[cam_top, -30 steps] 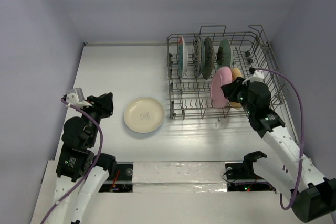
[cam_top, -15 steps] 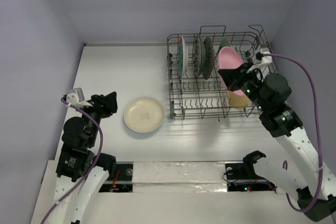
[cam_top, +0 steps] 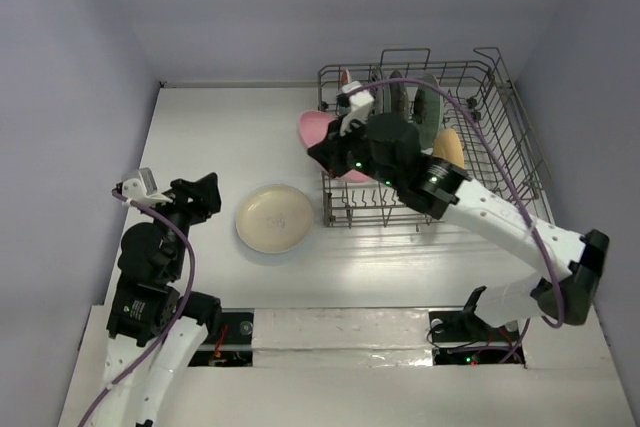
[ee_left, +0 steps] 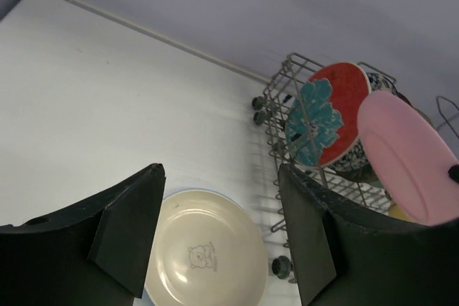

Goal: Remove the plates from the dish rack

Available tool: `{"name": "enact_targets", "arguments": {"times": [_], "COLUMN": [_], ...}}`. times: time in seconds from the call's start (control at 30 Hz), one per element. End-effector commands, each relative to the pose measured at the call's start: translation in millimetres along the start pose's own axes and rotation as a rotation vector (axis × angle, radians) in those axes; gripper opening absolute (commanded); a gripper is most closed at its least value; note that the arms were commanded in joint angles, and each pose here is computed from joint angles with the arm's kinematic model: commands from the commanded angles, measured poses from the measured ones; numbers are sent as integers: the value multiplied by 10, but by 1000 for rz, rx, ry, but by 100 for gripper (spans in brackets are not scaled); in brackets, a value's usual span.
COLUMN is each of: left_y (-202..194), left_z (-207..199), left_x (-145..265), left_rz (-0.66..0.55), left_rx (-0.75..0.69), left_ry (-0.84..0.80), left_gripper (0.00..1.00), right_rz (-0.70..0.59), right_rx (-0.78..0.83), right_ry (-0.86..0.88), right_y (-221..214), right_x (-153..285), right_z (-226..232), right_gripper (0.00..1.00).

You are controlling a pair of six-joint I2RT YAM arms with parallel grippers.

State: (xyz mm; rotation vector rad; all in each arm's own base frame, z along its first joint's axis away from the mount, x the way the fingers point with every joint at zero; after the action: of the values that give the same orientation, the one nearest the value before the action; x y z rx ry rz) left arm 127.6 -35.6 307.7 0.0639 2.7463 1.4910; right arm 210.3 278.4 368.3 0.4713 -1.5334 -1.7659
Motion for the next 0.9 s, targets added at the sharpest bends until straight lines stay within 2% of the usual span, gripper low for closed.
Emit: {"name": "enact_targets", "arguments": {"times": [0.0,0.1,0.13,0.2,0.23,0.37,0.57,0.77,0.8,0.83,0.87], "left_y": [156,254,280,291,290,316,325,300,297,298,298], "left_z": [29,73,84,93,100,113,112,107,105,102,101], "left_x": [9,66,86,96,99,119,128,118,115,114,110], "left_rz": [-97,-167,-188,-197,-196,-211,-219,-204,-201,-199,-199], "left_rx": [19,42,48,50,48,52,59,55,54,55,55], "left_ry": [76,134,142,153,159,179,179,167,165,165,165], "left_gripper": [61,65,68,70,71,71,71,71,71,71,71], "right_rz": [-67,-22,35,61,114,189,294,347,352,348,352], "right_rx": [59,88,102,123,147,173,203,255,255,240,236], "right_ry": [99,143,151,190,176,169,197,113,118,123,125], "right_y": [209,61,-137,-230,-445,-811,-1379,-1785,-1815,-1776,-1770], "right_x": [-232,-490,-696,-843,-1015,-1333,-1525,-1614,-1587,-1553,-1517], "right_z": [360,582,627,820,848,937,1180,1303,1344,1353,1344], "right_gripper": [0,0,0,0,0,0,0,0,5,21,31]}}
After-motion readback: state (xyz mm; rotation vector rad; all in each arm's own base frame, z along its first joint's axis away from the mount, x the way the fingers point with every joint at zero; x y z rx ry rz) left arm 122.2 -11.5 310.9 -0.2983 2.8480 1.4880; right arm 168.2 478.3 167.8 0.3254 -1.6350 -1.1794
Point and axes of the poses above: each gripper's point midway between its finger pads, its own x axis back along the fingers, its own z axis along the line the jaws close on, y = z × x, the point moved 9 cm from there along x, back along the fingers, and after that the axes turned 5 degrees about x, right-handed, at the moved point
